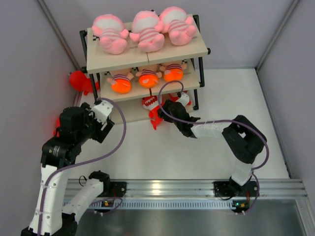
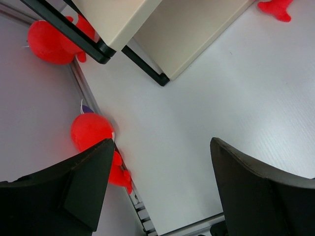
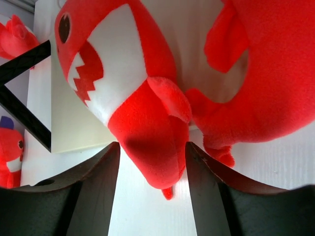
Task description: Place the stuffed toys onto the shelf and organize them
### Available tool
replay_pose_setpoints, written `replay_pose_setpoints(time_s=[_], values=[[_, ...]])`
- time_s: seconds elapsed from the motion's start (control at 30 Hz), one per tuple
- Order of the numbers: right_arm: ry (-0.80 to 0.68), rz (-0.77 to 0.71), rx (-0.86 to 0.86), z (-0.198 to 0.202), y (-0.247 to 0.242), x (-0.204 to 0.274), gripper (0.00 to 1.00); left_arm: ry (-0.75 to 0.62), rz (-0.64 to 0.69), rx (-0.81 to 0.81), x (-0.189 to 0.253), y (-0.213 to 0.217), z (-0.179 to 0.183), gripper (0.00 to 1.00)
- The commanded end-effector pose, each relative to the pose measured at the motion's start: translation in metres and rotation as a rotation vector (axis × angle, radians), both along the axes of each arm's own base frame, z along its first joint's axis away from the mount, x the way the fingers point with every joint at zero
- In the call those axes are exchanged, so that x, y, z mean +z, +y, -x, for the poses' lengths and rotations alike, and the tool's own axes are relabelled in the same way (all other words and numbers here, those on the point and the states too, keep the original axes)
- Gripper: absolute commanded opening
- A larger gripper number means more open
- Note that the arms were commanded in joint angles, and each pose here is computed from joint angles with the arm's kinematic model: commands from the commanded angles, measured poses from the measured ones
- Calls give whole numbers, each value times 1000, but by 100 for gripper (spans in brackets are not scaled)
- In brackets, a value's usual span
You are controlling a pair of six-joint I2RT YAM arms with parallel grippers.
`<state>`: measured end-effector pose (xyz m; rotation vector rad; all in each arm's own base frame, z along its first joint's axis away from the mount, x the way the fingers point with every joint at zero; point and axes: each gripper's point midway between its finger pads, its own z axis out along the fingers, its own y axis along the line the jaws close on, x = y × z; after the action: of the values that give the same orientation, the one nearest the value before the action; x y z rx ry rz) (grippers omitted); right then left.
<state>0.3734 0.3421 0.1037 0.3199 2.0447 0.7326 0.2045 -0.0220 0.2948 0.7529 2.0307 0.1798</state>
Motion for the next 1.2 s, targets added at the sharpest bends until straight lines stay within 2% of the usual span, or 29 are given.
replay_pose_setpoints(time_s=[0.0,0.2,0.3,0.37,0.4,0.5,0.57,0.67,0.97,1.17], values=[[-102,-38,-16,0,-3,43,56,-6,2,-15,0,-2,2,85],[-165,123,31,25,-9,56,58,-3,1,-15,0,-1,4,85],[-283,381,177,50,2,51,55,-2,-6,-19,0,-1,5,85],[-342,517,342,73,24,42,53,3,-15,-24,-1,0,6,85],[-389,648,480,83,30,34,53,5,-17,-25,-2,0,7,85],[-411,888,736,101,44,20,54,1,-21,-30,-1,0,8,85],[-366,1003,810,103,38,8,54,2,-24,-32,-1,1,9,85],[-354,1177,828,89,28,-2,55,5,-24,-32,-2,1,9,85],[-307,1371,902,69,40,-43,59,21,-5,-65,-5,-6,10,85],[-263,1430,855,50,32,-54,58,28,3,-74,-6,-8,10,85]])
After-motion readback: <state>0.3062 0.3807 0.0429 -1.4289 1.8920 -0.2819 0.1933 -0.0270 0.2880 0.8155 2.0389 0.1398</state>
